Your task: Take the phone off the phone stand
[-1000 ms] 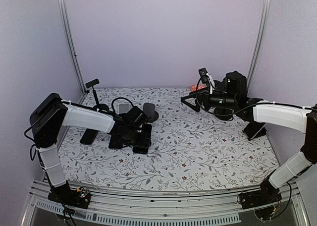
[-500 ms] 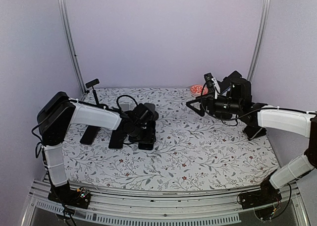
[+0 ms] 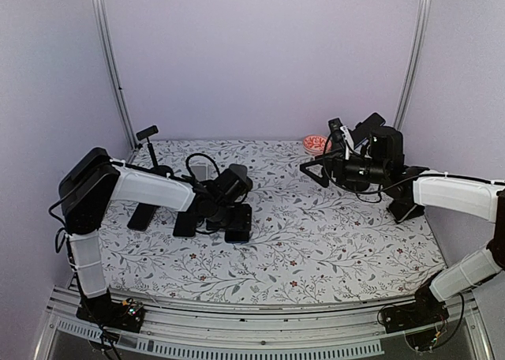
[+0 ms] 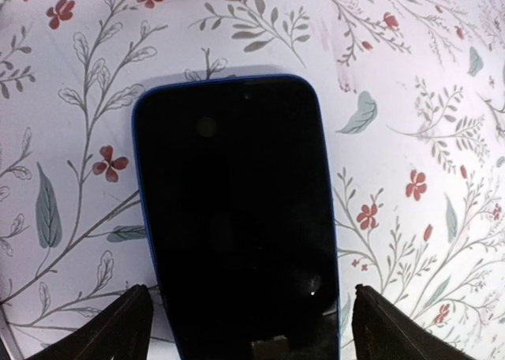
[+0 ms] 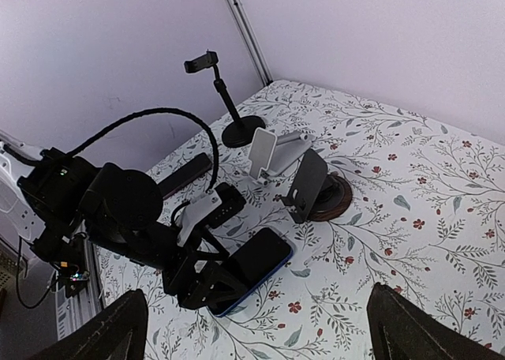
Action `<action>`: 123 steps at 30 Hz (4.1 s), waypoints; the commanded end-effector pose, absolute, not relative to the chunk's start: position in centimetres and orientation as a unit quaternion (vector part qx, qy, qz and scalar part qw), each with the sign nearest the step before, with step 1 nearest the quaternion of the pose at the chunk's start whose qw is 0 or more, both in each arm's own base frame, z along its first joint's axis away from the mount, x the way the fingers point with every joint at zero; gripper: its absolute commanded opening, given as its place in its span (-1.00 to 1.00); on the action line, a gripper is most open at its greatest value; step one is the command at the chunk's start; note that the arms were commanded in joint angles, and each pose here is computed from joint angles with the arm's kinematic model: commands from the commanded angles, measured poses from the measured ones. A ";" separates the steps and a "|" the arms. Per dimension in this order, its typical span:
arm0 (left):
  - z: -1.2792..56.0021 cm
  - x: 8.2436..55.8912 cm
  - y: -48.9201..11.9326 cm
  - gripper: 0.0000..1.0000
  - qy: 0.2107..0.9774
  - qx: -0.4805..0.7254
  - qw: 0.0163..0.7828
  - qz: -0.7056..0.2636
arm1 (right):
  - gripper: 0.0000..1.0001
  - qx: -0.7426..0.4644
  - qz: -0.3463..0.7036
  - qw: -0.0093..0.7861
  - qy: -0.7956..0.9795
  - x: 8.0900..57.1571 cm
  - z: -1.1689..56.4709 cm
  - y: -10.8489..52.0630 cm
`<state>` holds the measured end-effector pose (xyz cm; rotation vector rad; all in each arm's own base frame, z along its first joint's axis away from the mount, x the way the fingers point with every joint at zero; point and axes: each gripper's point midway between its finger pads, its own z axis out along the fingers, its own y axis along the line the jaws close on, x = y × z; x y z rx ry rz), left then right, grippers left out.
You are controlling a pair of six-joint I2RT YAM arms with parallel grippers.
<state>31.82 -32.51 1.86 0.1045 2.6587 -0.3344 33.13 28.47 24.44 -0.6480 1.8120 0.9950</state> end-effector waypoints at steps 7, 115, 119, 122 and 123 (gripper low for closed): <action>-0.9 29.5 -29.9 0.98 0.980 0.050 0.180 -0.062 | 0.98 -0.252 0.402 0.483 0.736 32.3 25.3 27.0; 16.3 33.8 -33.7 0.98 0.877 0.157 0.366 -0.270 | 0.83 0.254 0.227 0.413 0.845 34.4 7.0 -5.3; 16.1 33.9 -34.2 0.98 0.876 0.161 0.361 -0.276 | 0.87 0.255 0.214 0.414 0.847 33.9 7.0 -5.6; 16.3 34.0 -34.4 0.98 0.874 0.164 0.363 -0.278 | 0.90 0.261 0.211 0.413 0.847 34.4 7.0 -6.3; 16.3 34.0 -34.4 0.98 0.874 0.164 0.363 -0.278 | 0.91 0.259 0.211 0.413 0.847 34.7 7.0 -6.4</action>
